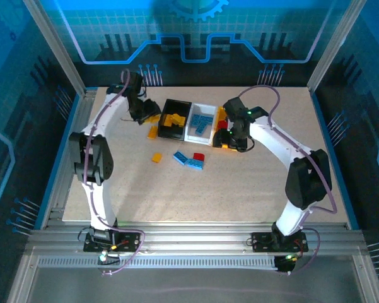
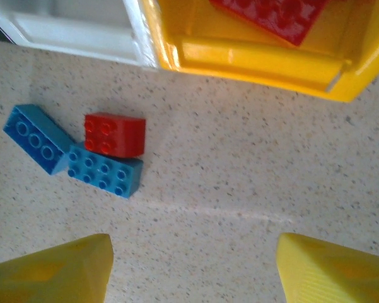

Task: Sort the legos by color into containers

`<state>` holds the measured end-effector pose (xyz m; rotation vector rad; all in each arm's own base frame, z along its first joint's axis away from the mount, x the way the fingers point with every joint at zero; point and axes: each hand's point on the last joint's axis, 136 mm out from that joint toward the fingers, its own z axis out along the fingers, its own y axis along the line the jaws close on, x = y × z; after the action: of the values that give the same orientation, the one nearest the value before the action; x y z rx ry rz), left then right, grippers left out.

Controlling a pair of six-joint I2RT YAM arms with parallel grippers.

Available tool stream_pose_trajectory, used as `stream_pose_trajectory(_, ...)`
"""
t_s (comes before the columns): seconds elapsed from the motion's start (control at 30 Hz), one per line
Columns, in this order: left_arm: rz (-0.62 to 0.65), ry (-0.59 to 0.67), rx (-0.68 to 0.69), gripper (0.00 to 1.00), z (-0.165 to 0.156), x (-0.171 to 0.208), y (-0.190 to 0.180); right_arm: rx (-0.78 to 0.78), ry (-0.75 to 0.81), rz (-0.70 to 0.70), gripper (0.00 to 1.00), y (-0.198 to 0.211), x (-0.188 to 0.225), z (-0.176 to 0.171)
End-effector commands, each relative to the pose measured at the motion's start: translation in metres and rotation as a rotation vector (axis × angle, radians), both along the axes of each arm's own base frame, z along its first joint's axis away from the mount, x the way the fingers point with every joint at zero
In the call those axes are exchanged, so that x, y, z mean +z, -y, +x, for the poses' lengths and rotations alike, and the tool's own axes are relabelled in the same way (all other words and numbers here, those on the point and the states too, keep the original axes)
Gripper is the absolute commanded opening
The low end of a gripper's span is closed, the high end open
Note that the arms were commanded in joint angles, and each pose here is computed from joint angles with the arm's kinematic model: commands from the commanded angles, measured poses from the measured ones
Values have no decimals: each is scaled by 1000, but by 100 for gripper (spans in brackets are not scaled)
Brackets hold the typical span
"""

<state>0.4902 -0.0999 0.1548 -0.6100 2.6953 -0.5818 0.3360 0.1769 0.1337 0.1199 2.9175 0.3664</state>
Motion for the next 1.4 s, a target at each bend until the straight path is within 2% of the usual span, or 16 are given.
stream_pose_trajectory(0.0, -70, -64, 28, 50, 11, -10, 14, -10, 40, -7, 70, 6, 16, -14)
stream_pose_trajectory(0.27, -113, -62, 33, 53, 43, -17, 41, -42, 21, -25, 71, 21, 11, -34)
stream_pose_trajectory(0.33, -117, -63, 25, 54, 44, -19, 47, -46, 18, -26, 71, 21, 11, -35)
stream_pose_trajectory(0.47, -115, -72, 26, 62, 44, -23, 49, -42, 13, -19, 71, 19, 10, -34)
stream_pose_trajectory(0.73, -92, -50, -7, 64, 33, -5, 46, 34, -30, 8, 70, -5, -5, -30)
stream_pose_trajectory(0.87, -35, -39, -62, 66, 6, 6, 41, 159, -90, -15, 71, -34, -22, -29)
stream_pose_trajectory(1.03, 85, -73, -130, 71, -60, -2, 22, 237, -107, -19, 71, -71, -32, -18)
stream_pose_trajectory(1.2, 142, -122, -138, 75, -121, -19, 2, 117, -143, -108, 76, -80, -49, -4)
stream_pose_trajectory(1.37, 134, -122, -113, 78, -150, -23, -4, -2, -96, -174, 78, -92, -61, 12)
